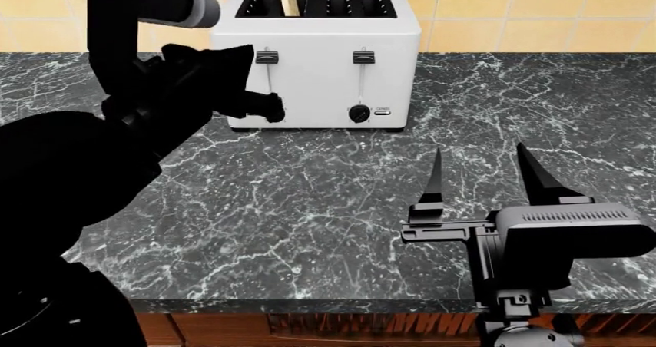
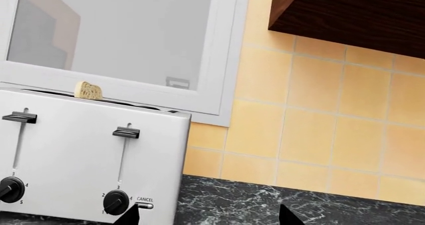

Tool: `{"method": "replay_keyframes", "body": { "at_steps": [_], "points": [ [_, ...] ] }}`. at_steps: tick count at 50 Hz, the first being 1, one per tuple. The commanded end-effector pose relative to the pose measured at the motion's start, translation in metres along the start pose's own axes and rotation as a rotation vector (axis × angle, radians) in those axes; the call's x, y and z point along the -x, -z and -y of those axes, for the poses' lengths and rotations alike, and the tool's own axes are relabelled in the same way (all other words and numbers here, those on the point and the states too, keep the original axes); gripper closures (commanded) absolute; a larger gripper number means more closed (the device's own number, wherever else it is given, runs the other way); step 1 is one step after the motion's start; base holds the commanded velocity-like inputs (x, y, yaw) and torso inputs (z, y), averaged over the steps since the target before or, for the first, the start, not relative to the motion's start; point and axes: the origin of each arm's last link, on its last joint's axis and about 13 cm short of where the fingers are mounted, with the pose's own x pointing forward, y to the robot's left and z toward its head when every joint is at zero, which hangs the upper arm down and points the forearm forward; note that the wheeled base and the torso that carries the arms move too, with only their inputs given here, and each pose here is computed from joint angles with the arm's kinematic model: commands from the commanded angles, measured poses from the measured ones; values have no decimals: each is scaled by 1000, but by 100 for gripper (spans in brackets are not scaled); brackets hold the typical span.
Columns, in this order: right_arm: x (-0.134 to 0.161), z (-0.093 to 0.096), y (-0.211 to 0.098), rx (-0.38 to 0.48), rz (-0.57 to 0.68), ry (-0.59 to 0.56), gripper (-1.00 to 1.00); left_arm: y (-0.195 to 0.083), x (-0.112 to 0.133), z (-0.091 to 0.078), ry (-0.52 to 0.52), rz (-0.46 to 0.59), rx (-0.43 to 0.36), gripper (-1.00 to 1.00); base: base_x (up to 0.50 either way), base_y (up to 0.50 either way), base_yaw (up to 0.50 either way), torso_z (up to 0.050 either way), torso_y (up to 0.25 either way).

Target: Push down the lever of the toaster to turn it on.

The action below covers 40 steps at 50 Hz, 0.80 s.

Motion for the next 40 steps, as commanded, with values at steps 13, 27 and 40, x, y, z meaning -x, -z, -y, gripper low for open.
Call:
{"method": "replay_keyframes", "body": {
  "at_steps": [13,27,40],
  "points": [
    [1,3,9,-15,-24,2,-100,-18,-5,8,25,-33,-69,100,0,0,0,0,0],
    [3,10,18,-33,-41,25,-100,-18,-16,18,57,-35,-115,100,0,0,0,0,0],
    [1,10,26,-42,-60,23,-100,-14,-32,8,-20,-18,-129,100,0,0,0,0,0]
  ]
}}
